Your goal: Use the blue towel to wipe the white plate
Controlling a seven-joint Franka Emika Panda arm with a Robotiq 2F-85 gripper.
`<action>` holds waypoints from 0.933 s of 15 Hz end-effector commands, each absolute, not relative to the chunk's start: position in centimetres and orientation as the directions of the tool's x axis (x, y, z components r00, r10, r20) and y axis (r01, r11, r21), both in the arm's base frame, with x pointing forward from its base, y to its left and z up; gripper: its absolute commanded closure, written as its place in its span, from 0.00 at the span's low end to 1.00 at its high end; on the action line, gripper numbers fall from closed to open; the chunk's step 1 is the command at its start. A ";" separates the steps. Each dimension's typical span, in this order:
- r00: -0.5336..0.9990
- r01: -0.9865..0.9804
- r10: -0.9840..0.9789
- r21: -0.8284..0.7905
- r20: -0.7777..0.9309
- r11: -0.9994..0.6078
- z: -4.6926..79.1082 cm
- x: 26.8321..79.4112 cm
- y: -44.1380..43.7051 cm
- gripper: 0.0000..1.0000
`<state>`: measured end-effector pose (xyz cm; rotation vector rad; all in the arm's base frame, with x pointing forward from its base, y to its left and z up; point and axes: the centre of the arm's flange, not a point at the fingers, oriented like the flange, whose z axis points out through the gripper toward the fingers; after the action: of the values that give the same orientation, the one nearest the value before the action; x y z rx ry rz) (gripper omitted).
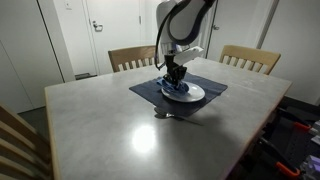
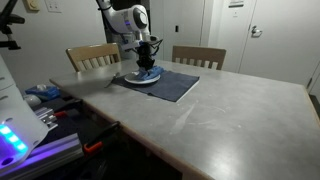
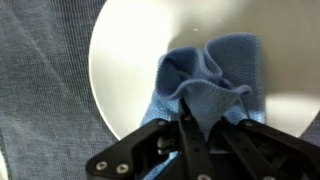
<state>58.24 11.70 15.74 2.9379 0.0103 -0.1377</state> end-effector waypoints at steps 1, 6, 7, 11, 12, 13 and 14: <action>0.983 0.138 0.131 0.050 -0.131 -0.989 16.0 57.7 11.7 0.98; 0.946 0.241 0.221 0.057 -0.237 -0.969 15.4 57.4 11.2 0.98; 0.943 0.234 0.203 0.090 -0.265 -0.968 15.2 57.3 11.0 0.98; 0.926 0.187 0.075 0.277 -0.371 -0.943 14.3 56.7 9.8 0.98; 0.921 0.179 0.046 0.316 -0.388 -0.932 14.0 56.5 9.6 0.98; 0.918 0.165 0.011 0.356 -0.397 -0.920 13.7 56.4 9.3 0.98; 0.916 0.153 -0.016 0.387 -0.400 -0.909 13.5 56.3 9.1 0.98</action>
<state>55.91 9.39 14.57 2.7610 0.1659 -0.5122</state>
